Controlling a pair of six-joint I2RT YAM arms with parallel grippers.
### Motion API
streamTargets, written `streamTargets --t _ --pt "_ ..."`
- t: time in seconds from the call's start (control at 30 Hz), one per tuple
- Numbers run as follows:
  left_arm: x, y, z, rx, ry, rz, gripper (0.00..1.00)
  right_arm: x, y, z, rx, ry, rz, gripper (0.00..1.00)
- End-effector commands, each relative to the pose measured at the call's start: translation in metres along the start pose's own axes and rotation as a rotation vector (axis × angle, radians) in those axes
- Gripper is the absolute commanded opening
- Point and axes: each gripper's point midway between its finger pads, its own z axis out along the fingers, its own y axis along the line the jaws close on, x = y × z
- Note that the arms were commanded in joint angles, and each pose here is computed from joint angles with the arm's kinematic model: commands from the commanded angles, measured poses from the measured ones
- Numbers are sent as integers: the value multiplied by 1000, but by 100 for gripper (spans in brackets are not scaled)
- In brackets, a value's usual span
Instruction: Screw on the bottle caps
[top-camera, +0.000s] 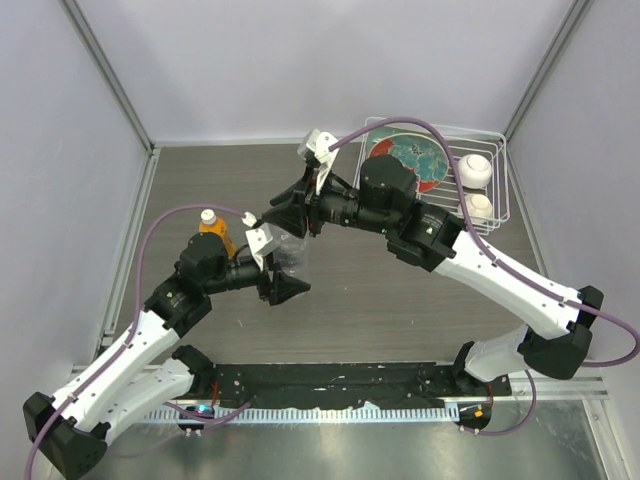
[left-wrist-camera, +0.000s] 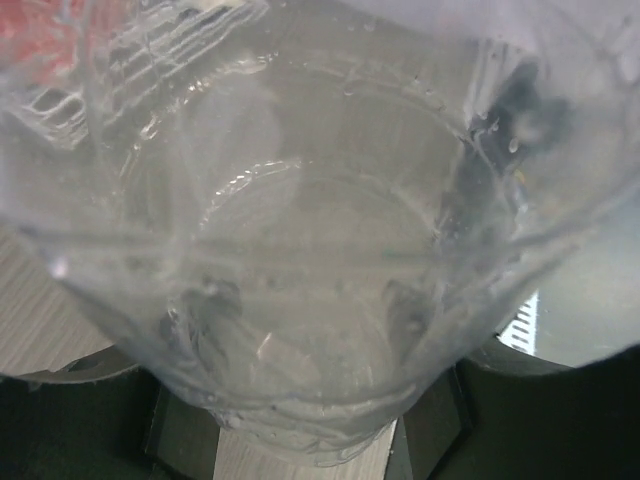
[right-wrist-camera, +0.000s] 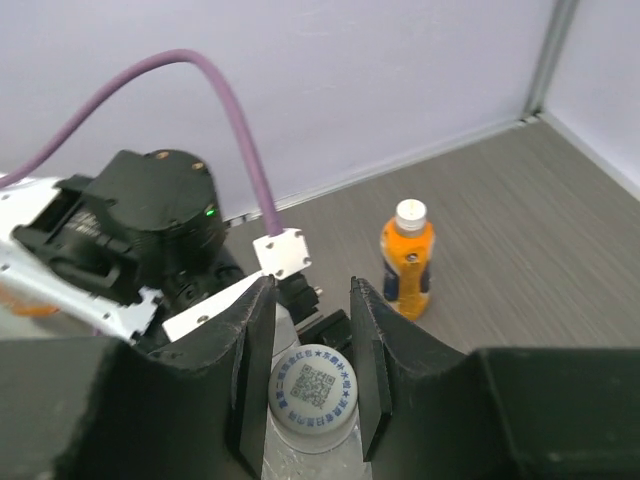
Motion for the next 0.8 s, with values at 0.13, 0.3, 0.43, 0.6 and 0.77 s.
streamTargets --t 0.13,0.3,0.43,0.6,0.77 --pt "-71 26 -9 -176 -228 116 0 33 -39 -16 314 77 40 40" --pt "-57 24 -7 -156 -201 99 0 0 -26 -27 268 -40 34 64" --pt "-55 23 -7 -146 -197 97 0 -6 -18 -27 223 -51 30 58" --pt "-49 16 -6 -103 -177 96 0 -8 -16 -22 208 -52 23 56" --pt "-35 9 -5 -59 -142 91 0 -13 -17 -19 209 -55 -1 56"
